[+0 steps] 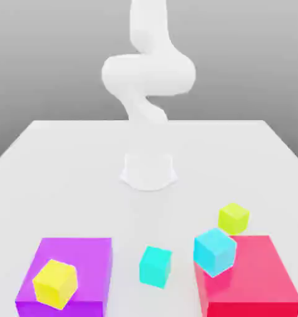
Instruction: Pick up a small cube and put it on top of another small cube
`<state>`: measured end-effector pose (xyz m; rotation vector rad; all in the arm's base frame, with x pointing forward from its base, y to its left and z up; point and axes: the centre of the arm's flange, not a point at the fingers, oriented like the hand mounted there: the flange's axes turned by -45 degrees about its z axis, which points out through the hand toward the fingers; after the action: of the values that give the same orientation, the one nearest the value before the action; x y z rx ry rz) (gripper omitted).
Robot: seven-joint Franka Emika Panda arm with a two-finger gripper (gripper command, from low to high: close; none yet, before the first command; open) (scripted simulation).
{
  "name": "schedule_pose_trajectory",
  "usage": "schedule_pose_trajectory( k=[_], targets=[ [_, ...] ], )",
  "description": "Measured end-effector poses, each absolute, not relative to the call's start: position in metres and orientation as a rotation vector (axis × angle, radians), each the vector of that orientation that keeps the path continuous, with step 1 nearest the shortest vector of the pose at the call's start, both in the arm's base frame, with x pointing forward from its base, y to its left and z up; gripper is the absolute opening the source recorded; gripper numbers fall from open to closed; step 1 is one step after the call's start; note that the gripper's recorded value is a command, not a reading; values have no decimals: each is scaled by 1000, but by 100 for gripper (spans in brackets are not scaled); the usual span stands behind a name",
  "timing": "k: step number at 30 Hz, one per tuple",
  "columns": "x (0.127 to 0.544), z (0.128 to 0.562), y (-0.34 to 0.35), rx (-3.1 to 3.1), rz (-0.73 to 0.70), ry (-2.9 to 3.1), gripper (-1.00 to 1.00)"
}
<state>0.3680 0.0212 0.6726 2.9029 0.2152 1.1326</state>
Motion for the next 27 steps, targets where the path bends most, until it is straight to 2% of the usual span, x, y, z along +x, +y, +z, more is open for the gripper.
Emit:
schedule_pose_trajectory(
  k=[6,13,20,27],
  targets=[
    [400,575,78,2835,907,793,0],
    [398,461,141,2626,657,1424,0],
    [360,353,190,2283,412,2003,0],
    [294,258,216,1817,174,2504,0]
  ],
)
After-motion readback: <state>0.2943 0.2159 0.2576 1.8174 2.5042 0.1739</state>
